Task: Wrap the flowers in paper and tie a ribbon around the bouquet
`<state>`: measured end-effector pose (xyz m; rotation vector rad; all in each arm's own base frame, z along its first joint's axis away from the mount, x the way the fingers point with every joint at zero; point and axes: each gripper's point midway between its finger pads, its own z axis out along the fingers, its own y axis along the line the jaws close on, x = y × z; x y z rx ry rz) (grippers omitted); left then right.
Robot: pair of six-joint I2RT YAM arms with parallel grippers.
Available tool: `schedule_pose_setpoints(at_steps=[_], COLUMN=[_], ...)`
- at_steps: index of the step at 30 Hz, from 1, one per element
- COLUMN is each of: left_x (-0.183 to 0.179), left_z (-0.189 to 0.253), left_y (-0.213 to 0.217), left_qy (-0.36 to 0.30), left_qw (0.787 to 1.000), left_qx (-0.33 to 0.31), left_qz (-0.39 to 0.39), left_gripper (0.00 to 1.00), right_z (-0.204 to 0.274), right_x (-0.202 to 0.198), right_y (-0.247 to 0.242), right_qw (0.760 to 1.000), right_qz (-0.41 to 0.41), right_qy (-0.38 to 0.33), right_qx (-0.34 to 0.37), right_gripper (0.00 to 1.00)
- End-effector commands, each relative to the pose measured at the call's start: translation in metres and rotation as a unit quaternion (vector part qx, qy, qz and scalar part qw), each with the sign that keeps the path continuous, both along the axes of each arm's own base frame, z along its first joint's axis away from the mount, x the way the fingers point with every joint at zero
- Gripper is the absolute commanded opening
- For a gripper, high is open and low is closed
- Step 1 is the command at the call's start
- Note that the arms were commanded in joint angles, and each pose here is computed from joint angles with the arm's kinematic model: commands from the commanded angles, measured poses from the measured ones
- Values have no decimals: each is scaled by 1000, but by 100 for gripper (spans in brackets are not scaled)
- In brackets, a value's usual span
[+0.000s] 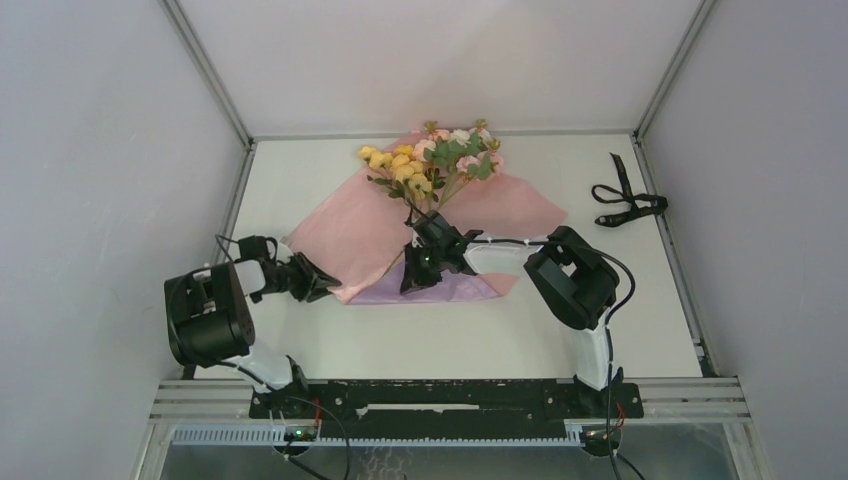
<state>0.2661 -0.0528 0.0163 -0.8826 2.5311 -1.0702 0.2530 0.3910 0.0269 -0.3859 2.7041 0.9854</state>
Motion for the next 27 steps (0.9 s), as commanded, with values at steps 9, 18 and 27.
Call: schedule_pose_setpoints(at_steps=[9, 18, 27], left_x=[40, 48, 52], left_z=[35, 13, 43], left_y=[25, 13, 0], left_qy=[-150, -128, -183], left_qw=[984, 988, 975], left_qx=[97, 86, 102], left_qz=[3, -34, -73], left_gripper=[44, 45, 0], right_z=[13, 18, 29], right_x=[11, 12, 20], right_y=[0, 6, 7], right_qw=[1000, 999, 998], right_qz=[1, 3, 0], right_qy=[-23, -23, -35], right_qx=[13, 35, 52], right_gripper=[16, 17, 17])
